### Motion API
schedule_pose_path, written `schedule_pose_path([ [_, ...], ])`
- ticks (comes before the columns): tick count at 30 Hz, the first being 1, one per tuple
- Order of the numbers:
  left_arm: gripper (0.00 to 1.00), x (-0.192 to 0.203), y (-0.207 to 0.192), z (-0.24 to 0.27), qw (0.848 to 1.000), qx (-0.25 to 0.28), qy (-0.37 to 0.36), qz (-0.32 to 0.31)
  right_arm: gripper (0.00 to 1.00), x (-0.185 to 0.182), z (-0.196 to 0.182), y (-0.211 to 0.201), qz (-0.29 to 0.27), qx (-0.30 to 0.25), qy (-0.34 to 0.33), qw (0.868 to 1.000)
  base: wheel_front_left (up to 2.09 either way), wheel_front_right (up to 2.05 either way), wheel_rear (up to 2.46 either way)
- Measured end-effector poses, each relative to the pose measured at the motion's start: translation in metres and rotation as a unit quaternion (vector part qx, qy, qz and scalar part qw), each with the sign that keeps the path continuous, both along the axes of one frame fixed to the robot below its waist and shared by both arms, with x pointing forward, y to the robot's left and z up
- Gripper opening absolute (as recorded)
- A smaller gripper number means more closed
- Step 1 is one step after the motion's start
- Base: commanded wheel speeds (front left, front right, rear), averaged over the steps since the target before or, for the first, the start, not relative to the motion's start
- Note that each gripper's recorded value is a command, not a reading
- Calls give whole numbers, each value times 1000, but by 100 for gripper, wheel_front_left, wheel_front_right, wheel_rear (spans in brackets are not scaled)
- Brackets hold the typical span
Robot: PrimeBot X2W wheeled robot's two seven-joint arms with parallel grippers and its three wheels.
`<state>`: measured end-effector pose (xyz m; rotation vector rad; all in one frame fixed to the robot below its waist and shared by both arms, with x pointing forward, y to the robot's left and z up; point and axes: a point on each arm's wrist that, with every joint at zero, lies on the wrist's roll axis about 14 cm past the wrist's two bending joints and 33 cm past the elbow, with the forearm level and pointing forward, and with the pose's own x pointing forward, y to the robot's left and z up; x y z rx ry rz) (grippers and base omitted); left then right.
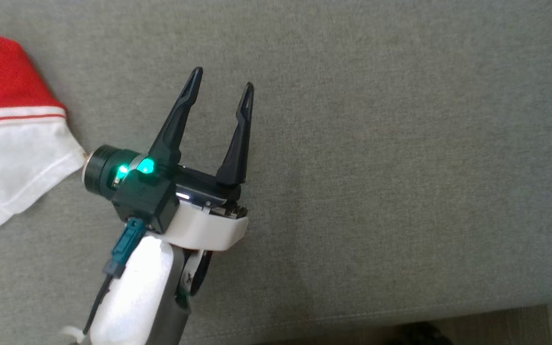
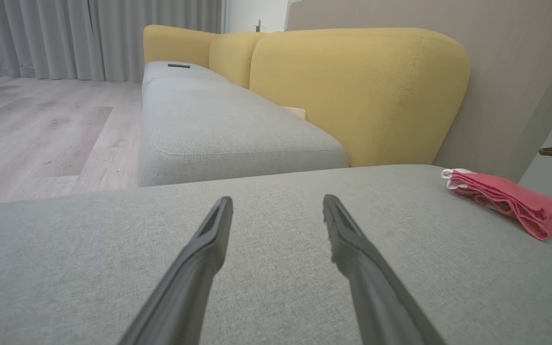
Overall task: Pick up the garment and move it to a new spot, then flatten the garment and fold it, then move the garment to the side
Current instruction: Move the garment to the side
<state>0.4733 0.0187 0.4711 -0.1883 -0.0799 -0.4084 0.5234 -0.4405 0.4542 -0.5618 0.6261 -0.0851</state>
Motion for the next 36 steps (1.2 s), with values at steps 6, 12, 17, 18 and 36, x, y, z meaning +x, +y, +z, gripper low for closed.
schedule_pose_path([
  [6,100,-19,13,13,1000,-1,6,24,100,12,18,57,43,52,-59,996,0,0,0],
  [12,100,-44,37,15,998,13,23,59,100,-8,25,127,94,139,-110,980,0,0,0],
  [17,100,-61,55,24,996,26,18,85,100,-35,29,177,125,208,-154,958,0,0,0],
  [18,100,-65,59,26,995,28,17,90,100,-41,30,187,130,222,-165,952,0,0,0],
  [36,100,-150,105,40,988,30,4,154,100,-155,36,273,119,343,-274,891,0,0,0],
])
